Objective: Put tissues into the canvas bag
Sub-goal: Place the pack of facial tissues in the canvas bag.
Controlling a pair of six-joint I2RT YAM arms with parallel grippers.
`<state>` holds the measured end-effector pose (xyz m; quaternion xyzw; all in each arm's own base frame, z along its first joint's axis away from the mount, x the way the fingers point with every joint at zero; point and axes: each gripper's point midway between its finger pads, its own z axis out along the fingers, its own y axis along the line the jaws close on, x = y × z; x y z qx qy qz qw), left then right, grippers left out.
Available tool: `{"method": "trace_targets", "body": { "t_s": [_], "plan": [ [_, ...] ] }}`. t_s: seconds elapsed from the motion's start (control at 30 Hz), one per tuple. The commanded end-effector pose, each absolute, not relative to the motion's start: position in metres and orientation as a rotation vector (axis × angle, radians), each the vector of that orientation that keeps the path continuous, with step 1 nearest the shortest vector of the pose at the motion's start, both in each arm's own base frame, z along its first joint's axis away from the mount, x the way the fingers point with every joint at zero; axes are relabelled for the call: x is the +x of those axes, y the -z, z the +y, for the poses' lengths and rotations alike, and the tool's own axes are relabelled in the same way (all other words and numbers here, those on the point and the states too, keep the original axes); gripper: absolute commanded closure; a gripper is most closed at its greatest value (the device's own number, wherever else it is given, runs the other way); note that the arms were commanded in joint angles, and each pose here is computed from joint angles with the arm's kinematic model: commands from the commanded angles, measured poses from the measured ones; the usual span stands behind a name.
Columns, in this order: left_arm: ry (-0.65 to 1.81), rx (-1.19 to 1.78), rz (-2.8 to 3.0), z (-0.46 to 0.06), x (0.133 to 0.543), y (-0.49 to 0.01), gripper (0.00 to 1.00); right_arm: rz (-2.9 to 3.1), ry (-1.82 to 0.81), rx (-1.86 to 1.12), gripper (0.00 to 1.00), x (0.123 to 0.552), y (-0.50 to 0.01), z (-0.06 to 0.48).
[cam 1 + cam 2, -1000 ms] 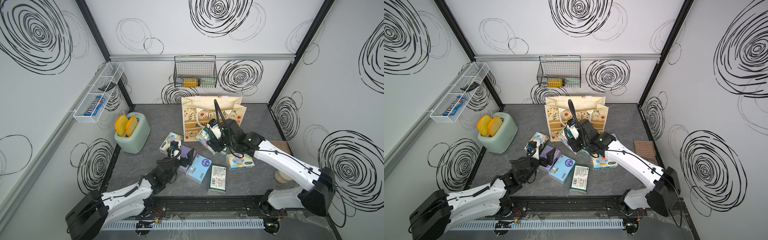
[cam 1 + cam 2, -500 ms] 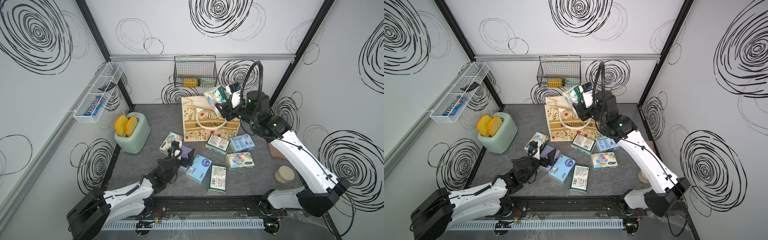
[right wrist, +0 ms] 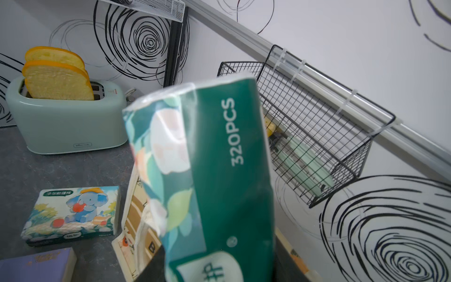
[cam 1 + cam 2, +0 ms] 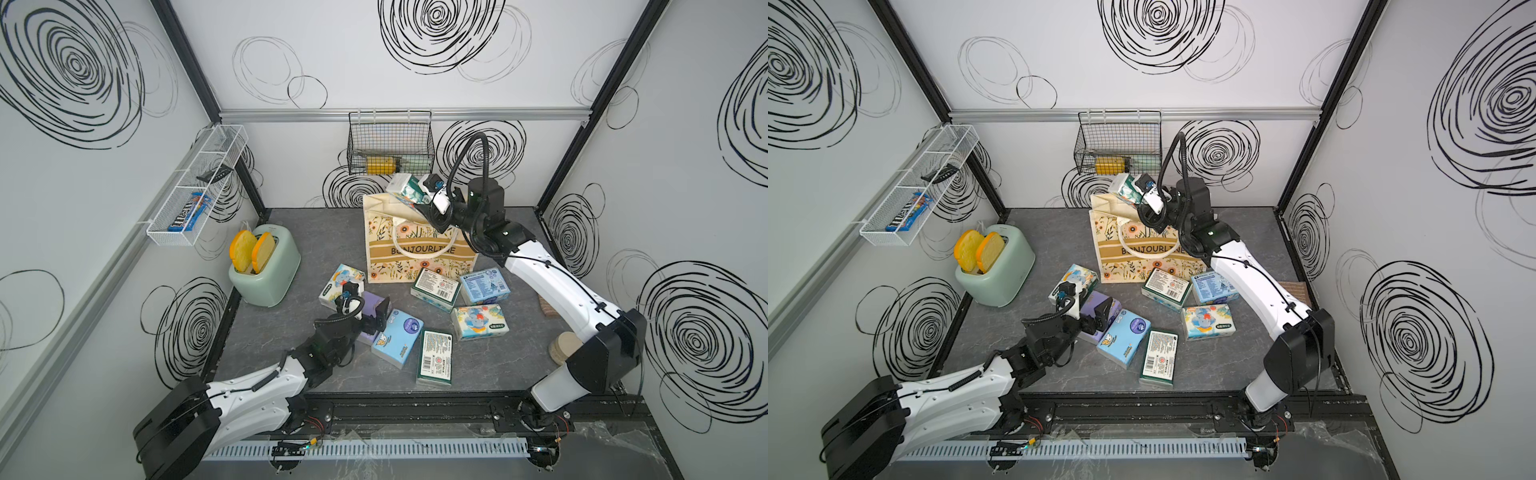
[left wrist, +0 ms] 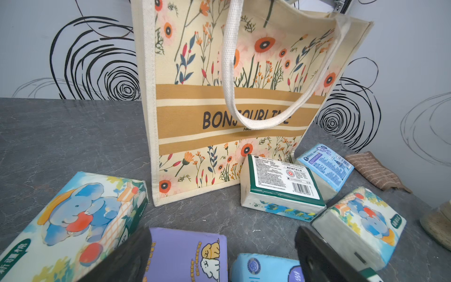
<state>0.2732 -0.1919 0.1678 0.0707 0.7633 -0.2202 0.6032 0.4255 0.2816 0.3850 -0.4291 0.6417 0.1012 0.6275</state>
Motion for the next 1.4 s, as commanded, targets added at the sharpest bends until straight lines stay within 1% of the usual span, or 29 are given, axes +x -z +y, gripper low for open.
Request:
{"method": "trace_targets", "body": {
  "t_s": [0.0,0.1,0.17,0.2,0.3,0.33,0.5,0.7,0.93,1.37],
  "plan": [
    [0.561,0.128,1.706,-0.194,0.276,-0.190,0.04,1.278,-0.122,-1.113,0.49,0.427,-0.414,0.285],
    [0.568,0.133,1.705,-0.195,0.275,-0.190,0.04,1.238,-0.099,-1.190,0.45,0.433,-0.407,0.281],
    [0.573,0.133,1.705,-0.196,0.275,-0.190,0.04,1.213,-0.133,-1.248,0.42,0.433,-0.405,0.279],
    [0.570,0.135,1.708,-0.196,0.275,-0.189,0.04,1.199,-0.157,-1.281,0.42,0.432,-0.403,0.279],
    [0.578,0.147,1.715,-0.199,0.274,-0.187,0.04,1.192,-0.199,-1.330,0.52,0.435,-0.400,0.278],
    [0.583,0.150,1.714,-0.199,0.273,-0.187,0.04,1.193,-0.212,-1.336,0.53,0.437,-0.400,0.279],
    [0.582,0.146,1.716,-0.199,0.274,-0.185,0.04,1.211,-0.257,-1.350,0.46,0.442,-0.390,0.279],
    [0.597,0.156,1.729,-0.203,0.276,-0.182,0.04,1.281,-0.288,-1.358,0.46,0.449,-0.370,0.283],
    [0.604,0.153,1.731,-0.204,0.276,-0.181,0.04,1.371,-0.259,-1.363,0.45,0.458,-0.341,0.281],
    [0.610,0.155,1.734,-0.204,0.276,-0.180,0.04,1.438,-0.216,-1.397,0.44,0.459,-0.314,0.275]
  ]
}}
